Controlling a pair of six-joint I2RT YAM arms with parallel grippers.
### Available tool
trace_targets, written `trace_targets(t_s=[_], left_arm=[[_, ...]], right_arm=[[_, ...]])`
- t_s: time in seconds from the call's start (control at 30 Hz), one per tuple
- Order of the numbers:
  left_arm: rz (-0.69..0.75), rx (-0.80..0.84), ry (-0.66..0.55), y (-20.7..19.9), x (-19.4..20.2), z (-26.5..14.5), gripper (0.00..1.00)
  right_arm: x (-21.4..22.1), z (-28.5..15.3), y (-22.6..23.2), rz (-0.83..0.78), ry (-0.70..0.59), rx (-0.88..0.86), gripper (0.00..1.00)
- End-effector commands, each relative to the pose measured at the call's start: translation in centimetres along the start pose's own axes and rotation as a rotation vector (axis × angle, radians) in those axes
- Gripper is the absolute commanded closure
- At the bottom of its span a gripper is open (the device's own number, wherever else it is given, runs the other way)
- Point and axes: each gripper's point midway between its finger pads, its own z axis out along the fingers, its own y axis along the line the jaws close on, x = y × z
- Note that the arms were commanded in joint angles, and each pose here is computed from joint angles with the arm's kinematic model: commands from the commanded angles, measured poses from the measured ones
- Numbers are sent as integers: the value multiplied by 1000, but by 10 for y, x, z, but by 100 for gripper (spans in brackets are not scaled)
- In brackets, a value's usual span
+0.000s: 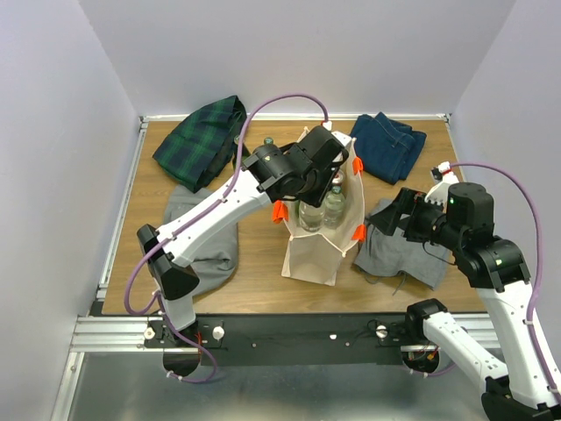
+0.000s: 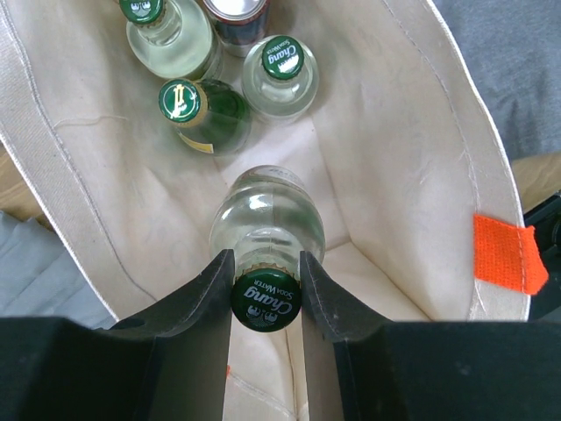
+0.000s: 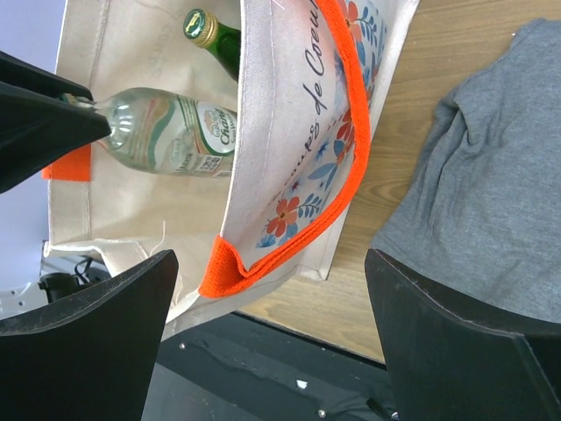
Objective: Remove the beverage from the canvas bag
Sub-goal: Take out the drink from the canvas bag.
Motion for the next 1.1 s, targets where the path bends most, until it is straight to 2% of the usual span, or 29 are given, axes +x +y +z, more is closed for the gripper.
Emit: trace_targets(t_s=[0.0, 0.5, 1.07], left_arm=[[-17, 77, -198, -9, -44, -53, 100], [-26, 97, -248, -8, -54, -77, 100], [-5, 101, -293, -4, -65, -104, 100]], right_arm=[[-1, 0, 0, -2, -15, -4, 4], [-2, 1, 14, -8, -7, -79, 4], [1, 4, 9, -4, -1, -62, 4]])
